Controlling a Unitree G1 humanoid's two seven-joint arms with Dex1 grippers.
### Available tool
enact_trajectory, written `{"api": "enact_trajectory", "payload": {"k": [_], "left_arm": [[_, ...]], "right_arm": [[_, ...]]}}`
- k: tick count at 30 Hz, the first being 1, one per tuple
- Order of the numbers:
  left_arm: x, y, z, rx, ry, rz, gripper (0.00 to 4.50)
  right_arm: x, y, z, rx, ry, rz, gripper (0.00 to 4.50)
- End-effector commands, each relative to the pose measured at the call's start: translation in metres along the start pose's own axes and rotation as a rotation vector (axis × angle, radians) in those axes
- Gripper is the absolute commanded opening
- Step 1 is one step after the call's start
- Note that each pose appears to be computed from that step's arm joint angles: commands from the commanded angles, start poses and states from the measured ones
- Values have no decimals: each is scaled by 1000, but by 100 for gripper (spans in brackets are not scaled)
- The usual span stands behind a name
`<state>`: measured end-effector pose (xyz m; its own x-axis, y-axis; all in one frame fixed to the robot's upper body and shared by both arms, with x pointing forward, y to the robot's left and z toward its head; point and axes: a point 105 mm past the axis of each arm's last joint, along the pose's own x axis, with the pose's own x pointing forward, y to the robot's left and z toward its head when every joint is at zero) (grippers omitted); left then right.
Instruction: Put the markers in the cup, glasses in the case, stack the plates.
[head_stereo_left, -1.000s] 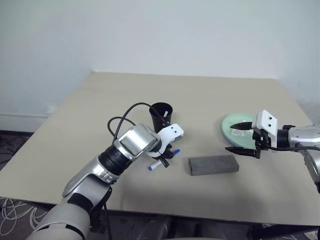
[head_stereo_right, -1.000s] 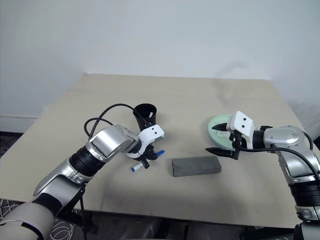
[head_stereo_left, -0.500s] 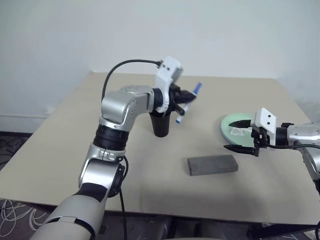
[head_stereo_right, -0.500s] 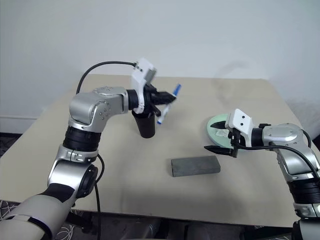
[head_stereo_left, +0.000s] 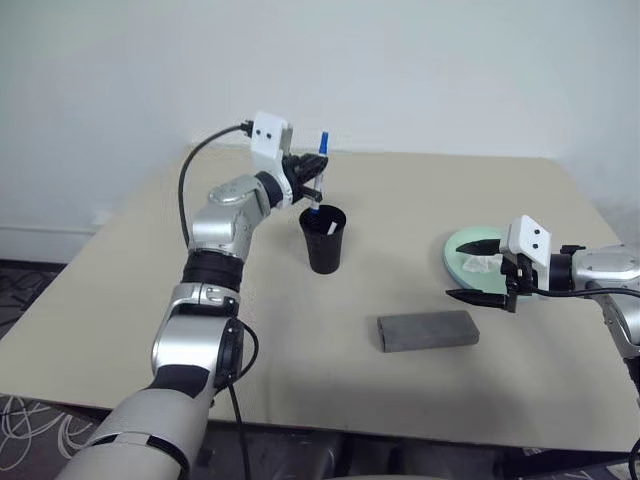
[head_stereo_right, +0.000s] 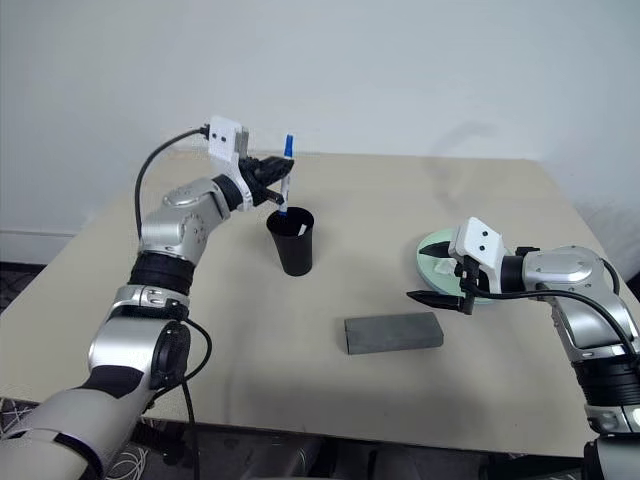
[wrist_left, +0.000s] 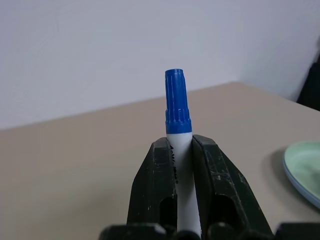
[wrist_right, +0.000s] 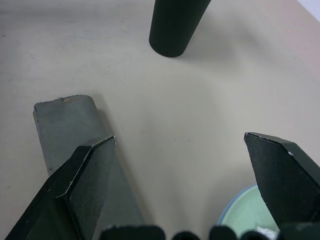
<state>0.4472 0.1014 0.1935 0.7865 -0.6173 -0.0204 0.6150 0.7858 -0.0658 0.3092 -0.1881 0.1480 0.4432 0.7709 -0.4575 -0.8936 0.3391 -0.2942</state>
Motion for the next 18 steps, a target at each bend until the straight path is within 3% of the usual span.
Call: {"api": "enact_trajectory", "payload": {"k": [1, 14, 18], "left_arm": [[0, -5, 12, 10, -59, -31, 9], [-6, -10, -15, -23, -47, -60, 9], [-6, -11, -16, -24, -45, -66, 139]], "right_arm": [[-3, -6, 14, -59, -24, -20, 450], [-1, -8, 16, -67, -30, -19, 450], [-1, -8, 16, -69, -28, -19, 450]]}}
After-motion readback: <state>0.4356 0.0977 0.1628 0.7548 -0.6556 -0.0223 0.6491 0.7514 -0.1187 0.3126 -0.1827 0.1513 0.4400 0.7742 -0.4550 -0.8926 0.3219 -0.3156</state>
